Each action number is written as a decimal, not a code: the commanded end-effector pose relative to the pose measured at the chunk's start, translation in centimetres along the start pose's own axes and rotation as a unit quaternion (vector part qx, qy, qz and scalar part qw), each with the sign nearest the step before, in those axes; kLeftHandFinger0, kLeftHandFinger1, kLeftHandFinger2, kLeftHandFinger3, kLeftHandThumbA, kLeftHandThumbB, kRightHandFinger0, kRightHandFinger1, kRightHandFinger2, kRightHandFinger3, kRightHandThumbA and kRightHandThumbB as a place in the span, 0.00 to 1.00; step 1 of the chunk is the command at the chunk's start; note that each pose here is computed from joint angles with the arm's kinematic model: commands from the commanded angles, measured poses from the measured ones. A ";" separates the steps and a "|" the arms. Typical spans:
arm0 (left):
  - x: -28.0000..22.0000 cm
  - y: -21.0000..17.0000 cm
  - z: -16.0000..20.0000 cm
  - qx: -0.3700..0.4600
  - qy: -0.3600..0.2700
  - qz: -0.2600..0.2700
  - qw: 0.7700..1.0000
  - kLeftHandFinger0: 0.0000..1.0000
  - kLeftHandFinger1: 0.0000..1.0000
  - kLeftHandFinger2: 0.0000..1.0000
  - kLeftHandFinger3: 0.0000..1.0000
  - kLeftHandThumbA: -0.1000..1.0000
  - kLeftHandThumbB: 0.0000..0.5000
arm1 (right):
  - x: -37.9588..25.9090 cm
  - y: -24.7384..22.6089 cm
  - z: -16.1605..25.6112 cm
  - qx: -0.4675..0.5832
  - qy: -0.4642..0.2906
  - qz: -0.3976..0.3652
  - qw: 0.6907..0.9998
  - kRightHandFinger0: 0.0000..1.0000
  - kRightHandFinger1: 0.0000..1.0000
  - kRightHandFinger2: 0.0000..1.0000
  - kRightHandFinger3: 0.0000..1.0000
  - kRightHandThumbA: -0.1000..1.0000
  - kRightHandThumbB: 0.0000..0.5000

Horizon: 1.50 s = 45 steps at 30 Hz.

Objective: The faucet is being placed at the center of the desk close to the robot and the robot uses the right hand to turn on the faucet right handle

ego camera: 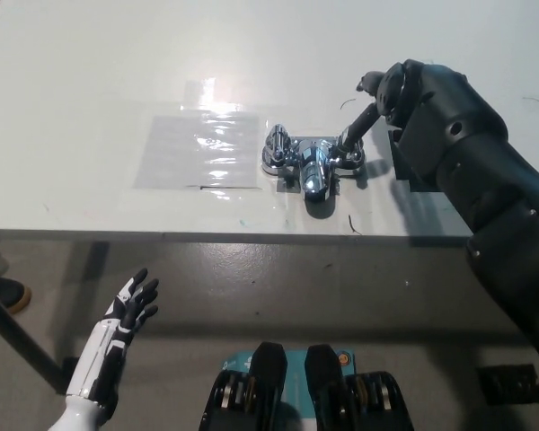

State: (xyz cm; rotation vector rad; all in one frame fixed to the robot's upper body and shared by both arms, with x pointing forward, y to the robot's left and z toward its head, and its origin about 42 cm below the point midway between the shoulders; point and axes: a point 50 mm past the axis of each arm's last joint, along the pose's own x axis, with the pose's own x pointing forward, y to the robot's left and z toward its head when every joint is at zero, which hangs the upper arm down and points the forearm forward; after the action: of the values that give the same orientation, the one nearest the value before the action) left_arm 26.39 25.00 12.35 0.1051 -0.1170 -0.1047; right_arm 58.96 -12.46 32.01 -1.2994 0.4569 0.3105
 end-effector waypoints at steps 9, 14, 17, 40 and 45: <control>0.5 0.3 1.2 0.006 -0.024 -0.003 1.000 1.00 1.00 1.00 1.00 0.95 0.47 | -1.2 -3.2 -0.3 -0.062 0.021 0.043 0.997 1.00 1.00 1.00 1.00 1.00 0.52; 0.6 0.4 1.2 0.007 -0.027 -0.002 1.000 1.00 1.00 1.00 1.00 0.96 0.46 | -1.5 -3.7 -0.2 -0.098 0.031 0.060 0.993 1.00 1.00 1.00 1.00 1.00 0.51; 0.6 0.4 1.3 0.007 -0.027 -0.003 1.000 1.00 1.00 1.00 1.00 0.96 0.45 | -1.7 -4.1 -0.3 -0.092 0.037 0.065 0.993 1.00 1.00 1.00 1.00 1.00 0.50; 0.8 0.3 1.4 0.008 -0.027 -0.004 1.000 1.00 1.00 1.00 1.00 0.95 0.46 | -1.1 -4.4 -1.0 -0.057 0.044 -0.110 0.991 1.00 1.00 1.00 1.00 0.76 0.75; 0.8 0.3 1.5 0.005 -0.028 -0.003 1.000 1.00 1.00 1.00 1.00 0.95 0.47 | -1.1 -4.5 -1.1 -0.069 0.044 -0.125 0.989 1.00 1.00 1.00 1.00 0.75 0.74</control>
State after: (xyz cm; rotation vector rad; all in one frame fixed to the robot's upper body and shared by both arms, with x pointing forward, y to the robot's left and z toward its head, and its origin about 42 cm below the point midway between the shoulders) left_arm 26.52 25.05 12.45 0.1055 -0.1174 -0.1031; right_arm 59.05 -13.31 31.94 -1.4352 0.4682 0.2862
